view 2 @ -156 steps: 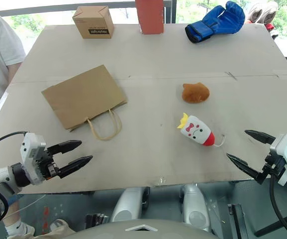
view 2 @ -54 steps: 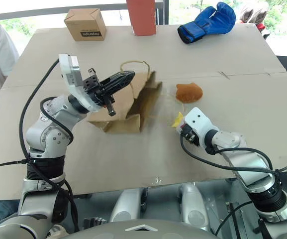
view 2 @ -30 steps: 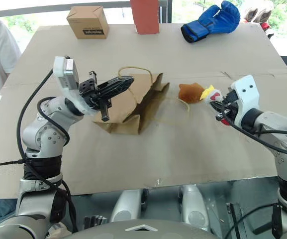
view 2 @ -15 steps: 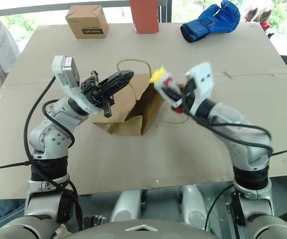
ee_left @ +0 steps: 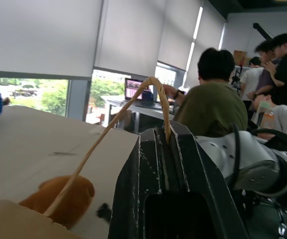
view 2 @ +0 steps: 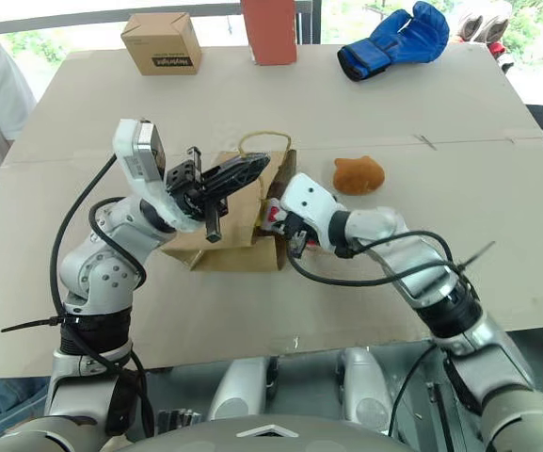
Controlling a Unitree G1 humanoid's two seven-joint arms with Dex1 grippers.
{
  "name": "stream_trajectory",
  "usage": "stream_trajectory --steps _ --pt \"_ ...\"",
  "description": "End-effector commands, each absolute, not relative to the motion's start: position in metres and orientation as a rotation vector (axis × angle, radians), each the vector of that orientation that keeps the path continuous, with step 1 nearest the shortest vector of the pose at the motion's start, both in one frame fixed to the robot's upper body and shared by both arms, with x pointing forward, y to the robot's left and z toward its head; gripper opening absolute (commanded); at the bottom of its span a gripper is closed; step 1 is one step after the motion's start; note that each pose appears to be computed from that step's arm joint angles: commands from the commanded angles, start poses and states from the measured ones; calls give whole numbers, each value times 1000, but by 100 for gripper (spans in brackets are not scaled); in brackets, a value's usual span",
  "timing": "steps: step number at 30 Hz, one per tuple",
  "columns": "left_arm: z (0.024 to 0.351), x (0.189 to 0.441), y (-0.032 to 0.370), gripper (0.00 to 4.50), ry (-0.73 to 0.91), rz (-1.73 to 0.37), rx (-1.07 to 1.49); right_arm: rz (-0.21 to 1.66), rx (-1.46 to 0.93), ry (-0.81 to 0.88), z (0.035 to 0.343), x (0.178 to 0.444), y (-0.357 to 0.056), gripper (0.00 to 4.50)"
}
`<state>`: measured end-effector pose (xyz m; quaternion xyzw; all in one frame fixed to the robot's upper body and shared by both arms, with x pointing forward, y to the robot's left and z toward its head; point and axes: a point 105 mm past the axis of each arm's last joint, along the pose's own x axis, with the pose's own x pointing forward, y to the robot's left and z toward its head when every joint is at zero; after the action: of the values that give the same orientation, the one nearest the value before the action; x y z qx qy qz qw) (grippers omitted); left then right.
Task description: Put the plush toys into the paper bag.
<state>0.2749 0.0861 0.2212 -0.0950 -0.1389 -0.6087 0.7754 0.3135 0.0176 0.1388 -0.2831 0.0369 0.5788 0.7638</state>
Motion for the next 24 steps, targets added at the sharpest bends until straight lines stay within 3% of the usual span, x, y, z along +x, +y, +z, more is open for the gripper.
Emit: stream_trajectory --steps 1,2,6,18,24 --pt "224 263 81 0 -339 -1366 -157 1380 -607 26 144 312 36 91" --pt "224 262 82 0 -341 -1366 -155 1374 -614 22 142 315 35 114" --pt "224 265 96 0 -346 -1315 -131 1312 -598 0 147 322 15 315" --pt "247 286 128 0 -415 -1186 -107 1004 -359 -10 197 321 -75 315" --pt "275 295 132 0 -494 -1142 -147 737 -302 35 205 348 -122 315"
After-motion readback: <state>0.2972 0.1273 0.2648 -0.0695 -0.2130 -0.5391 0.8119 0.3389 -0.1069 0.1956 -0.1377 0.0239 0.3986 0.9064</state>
